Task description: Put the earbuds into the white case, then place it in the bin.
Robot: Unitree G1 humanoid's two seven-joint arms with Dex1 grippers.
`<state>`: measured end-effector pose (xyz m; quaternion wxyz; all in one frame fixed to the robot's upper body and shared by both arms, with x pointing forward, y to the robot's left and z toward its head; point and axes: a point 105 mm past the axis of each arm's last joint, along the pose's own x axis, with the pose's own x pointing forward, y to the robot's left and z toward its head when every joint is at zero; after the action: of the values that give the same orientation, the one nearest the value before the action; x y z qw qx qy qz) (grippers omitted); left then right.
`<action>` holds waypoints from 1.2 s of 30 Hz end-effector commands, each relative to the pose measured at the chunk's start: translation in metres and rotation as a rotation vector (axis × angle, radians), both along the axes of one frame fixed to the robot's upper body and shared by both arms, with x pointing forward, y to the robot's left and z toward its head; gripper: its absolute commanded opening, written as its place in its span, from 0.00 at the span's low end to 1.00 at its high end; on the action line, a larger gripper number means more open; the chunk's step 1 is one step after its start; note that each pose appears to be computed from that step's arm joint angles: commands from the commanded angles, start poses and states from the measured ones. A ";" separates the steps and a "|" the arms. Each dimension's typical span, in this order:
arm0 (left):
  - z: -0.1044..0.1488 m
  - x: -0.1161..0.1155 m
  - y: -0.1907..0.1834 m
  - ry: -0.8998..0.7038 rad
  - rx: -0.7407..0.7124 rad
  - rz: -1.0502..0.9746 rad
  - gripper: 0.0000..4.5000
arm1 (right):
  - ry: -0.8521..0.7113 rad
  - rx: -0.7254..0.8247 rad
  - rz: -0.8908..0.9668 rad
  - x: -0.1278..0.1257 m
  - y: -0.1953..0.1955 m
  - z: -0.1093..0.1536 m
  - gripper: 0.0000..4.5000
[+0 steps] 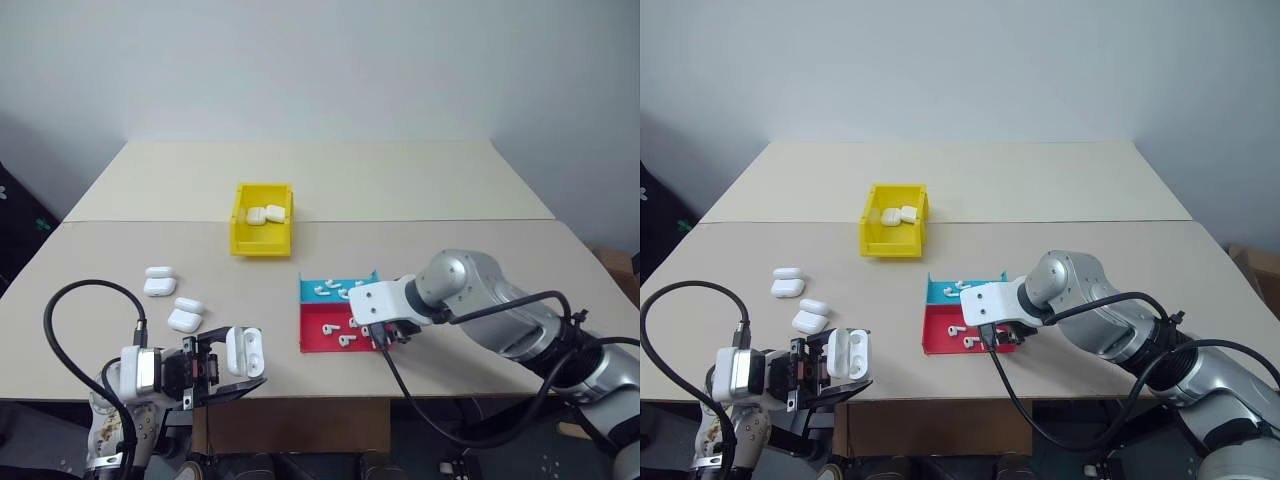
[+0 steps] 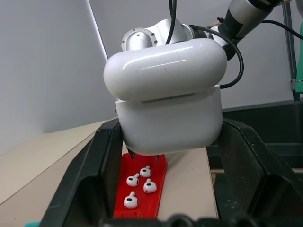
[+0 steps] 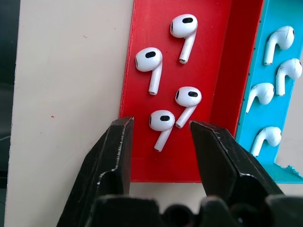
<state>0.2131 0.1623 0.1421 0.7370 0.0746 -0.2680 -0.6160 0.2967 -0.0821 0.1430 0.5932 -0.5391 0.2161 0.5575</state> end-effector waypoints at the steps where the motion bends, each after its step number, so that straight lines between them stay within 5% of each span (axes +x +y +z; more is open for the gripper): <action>1: 0.007 -0.003 0.000 -0.034 -0.013 0.003 0.61 | -0.027 0.009 0.019 0.002 0.003 0.004 0.53; 36: 0.003 0.003 0.000 -0.030 0.032 0.094 0.61 | 0.018 -0.023 0.028 0.014 0.004 -0.018 0.53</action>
<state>0.2186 0.1629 0.1387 0.7651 0.0847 -0.2535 -0.5858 0.3084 -0.0780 0.1181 0.5728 -0.5391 0.2327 0.5720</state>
